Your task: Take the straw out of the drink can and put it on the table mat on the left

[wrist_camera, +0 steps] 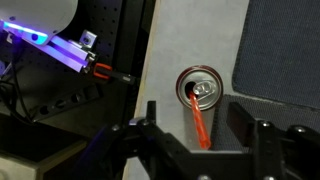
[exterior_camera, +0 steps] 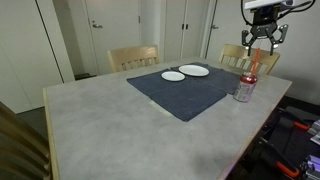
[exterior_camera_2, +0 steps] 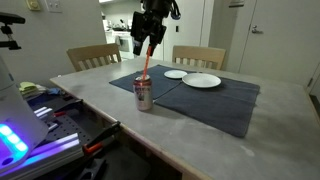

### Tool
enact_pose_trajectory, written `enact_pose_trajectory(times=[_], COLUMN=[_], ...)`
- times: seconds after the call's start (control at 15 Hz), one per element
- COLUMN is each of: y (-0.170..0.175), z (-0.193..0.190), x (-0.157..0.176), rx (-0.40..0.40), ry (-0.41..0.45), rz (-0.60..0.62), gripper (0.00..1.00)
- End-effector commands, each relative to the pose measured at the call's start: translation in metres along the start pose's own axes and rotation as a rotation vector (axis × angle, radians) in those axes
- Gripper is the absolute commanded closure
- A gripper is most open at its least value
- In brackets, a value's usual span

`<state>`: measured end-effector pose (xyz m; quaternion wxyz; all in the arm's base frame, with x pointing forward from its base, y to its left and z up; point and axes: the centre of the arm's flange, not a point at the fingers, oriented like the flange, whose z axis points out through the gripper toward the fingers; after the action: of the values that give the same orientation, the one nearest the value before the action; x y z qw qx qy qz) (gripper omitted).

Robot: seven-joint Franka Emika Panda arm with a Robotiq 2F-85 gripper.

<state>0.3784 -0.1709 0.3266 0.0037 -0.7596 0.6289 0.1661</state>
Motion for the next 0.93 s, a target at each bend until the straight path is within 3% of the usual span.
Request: enact_pose_trajectory(times=[0.0,0.13,0.4,0.53,0.6,0.73,0.87], y=[-0.0036,-0.0046,-0.0063,-0.0068,-0.0069,-0.0061,-0.0042], z=[-0.0022,-0.0029,-0.0025,-0.0026,-0.0026,-0.0025,-0.0059], x=[0.008,0.0089,0.0103,0.0106,0.0104,0.0094,0.0065], rx=[0.011,0.014,0.017,0.018,0.018,0.018,0.021], ry=[0.017,0.02,0.023,0.024,0.024,0.024,0.026], rz=[0.007,0.007,0.007,0.006,0.005,0.003,-0.003], gripper=[0.46,0.62,0.74,0.72,0.76,0.95,1.0])
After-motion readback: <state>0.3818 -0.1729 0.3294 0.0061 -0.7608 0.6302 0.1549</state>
